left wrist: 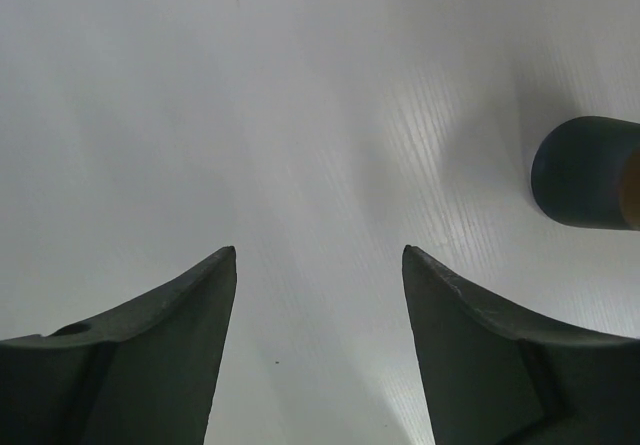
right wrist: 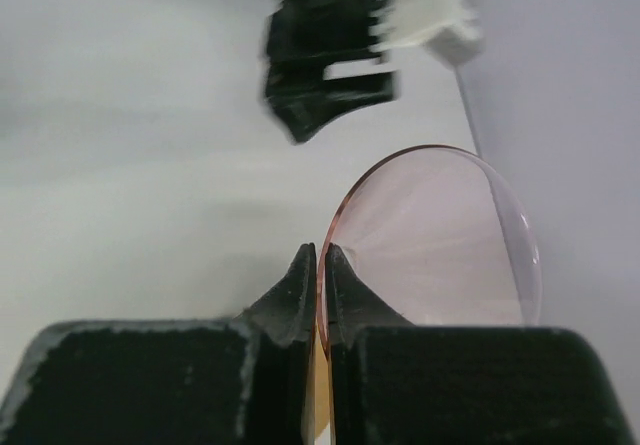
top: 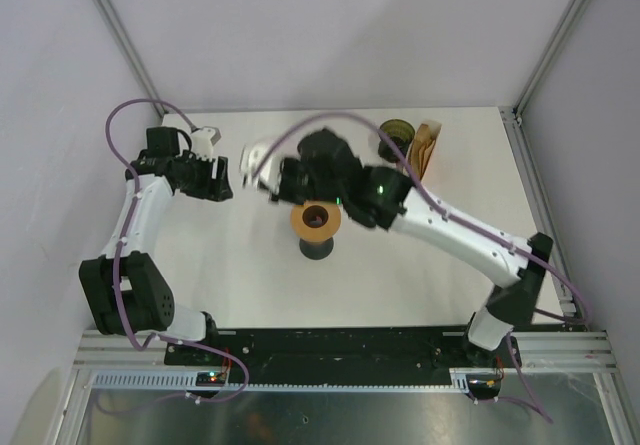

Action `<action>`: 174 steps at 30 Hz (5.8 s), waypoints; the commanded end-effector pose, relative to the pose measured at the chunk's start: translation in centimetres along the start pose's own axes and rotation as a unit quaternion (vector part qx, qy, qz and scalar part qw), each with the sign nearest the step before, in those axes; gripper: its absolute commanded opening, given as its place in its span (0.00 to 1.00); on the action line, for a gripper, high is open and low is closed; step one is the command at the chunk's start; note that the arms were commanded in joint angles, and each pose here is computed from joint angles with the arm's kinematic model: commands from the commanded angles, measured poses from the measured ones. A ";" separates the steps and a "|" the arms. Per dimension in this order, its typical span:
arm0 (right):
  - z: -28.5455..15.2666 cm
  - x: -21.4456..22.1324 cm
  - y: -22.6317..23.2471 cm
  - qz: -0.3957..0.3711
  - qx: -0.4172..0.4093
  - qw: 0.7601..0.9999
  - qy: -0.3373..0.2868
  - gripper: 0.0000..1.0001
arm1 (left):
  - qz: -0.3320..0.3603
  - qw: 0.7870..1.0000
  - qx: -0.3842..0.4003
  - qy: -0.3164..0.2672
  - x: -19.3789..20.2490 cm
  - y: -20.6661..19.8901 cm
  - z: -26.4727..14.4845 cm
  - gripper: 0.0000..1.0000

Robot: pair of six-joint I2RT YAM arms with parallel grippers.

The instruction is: Place the coffee filter in the dripper

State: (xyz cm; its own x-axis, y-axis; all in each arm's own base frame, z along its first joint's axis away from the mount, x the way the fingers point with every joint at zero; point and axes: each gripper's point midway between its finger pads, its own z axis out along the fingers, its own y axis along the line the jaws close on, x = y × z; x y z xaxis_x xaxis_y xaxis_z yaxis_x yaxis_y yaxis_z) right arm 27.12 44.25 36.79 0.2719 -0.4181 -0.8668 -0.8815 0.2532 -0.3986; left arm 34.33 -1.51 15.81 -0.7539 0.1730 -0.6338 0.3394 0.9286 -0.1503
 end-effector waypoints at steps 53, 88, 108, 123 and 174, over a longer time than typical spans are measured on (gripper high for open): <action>-1.9 11.4 6.5 -0.037 -0.018 0.992 0.120 0.00 | 0.064 0.997 0.035 -0.025 -2.4 -4.5 -1.4 0.79; -2.5 10.3 7.5 -0.006 -0.031 0.997 0.070 0.51 | 0.064 0.997 0.039 -0.016 -1.8 -4.6 -1.0 0.79; -8.1 5.1 -2.2 0.263 0.082 0.960 -0.039 0.99 | 0.104 0.986 0.090 -0.090 -7.9 -10.8 -5.5 0.74; -6.0 15.0 -2.6 0.385 0.132 0.905 0.123 0.55 | 0.149 0.979 0.116 -0.078 -7.9 -19.0 -5.3 0.64; -1.0 25.3 3.6 0.414 0.061 0.869 0.266 0.00 | 0.151 0.971 0.153 0.106 2.4 -18.2 2.9 0.00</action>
State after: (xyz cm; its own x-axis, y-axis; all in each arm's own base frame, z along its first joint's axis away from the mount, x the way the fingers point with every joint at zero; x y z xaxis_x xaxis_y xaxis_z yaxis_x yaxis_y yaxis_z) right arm 32.59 34.94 22.31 -0.5781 -0.2238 -0.7846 -0.6380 0.7235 0.2637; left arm 31.02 -19.15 19.93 -0.6178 0.4034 -0.6750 0.6558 0.7380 -0.1593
